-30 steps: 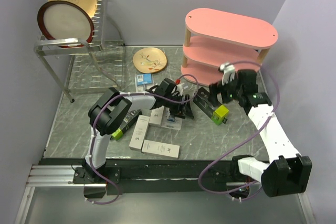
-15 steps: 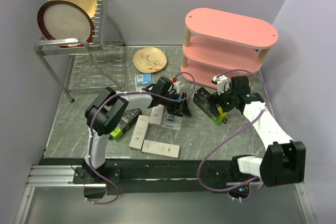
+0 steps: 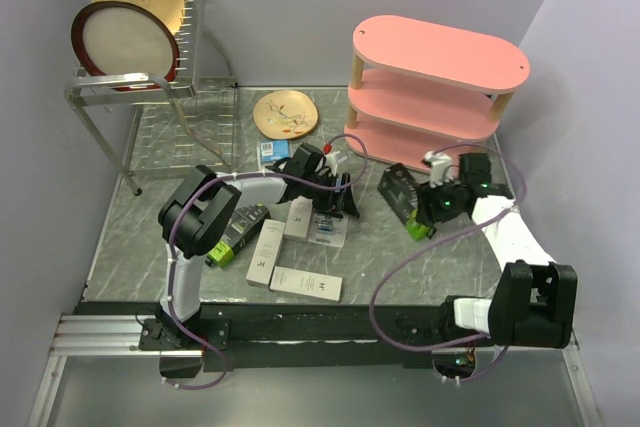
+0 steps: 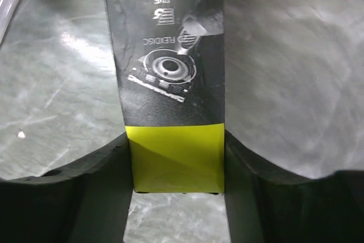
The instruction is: Place and organize the shaving razors onto the shelf
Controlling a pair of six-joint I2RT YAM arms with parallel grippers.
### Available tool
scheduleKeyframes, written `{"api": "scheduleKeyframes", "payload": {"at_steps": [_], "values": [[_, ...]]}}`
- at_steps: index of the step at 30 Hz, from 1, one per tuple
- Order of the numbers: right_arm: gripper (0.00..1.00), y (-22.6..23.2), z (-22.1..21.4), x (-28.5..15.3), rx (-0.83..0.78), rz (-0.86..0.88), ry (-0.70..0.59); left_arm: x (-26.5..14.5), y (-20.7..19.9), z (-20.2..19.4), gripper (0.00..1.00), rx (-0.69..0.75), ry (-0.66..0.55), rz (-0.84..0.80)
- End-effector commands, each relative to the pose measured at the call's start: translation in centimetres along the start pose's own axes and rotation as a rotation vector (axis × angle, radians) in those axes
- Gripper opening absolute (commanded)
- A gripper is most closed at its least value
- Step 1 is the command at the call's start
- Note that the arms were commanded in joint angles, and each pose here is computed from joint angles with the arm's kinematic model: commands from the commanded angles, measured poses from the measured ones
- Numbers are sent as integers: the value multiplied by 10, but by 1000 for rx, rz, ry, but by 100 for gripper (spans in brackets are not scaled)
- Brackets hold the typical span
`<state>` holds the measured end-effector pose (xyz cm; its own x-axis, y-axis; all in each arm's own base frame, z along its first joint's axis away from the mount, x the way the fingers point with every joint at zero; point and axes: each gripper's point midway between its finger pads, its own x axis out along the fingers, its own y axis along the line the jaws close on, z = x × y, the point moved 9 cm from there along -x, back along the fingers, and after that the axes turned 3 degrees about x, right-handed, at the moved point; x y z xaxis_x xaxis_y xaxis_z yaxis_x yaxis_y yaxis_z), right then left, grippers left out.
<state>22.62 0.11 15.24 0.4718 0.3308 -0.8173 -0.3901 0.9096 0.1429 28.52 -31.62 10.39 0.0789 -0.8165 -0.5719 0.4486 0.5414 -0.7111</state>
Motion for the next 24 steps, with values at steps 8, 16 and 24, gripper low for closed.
{"api": "scheduleKeyframes", "payload": {"at_steps": [8, 16, 24], "values": [[43, -70, -6, -31, 405, 397, -182, -10, -9, 15, 73, 95, -35, 30], [39, -87, -18, -32, 647, 764, -279, -12, 1, 1, 73, 143, 10, 55], [38, -84, -13, -28, 745, 829, -483, -11, 5, -6, 73, 146, 32, 43]]}}
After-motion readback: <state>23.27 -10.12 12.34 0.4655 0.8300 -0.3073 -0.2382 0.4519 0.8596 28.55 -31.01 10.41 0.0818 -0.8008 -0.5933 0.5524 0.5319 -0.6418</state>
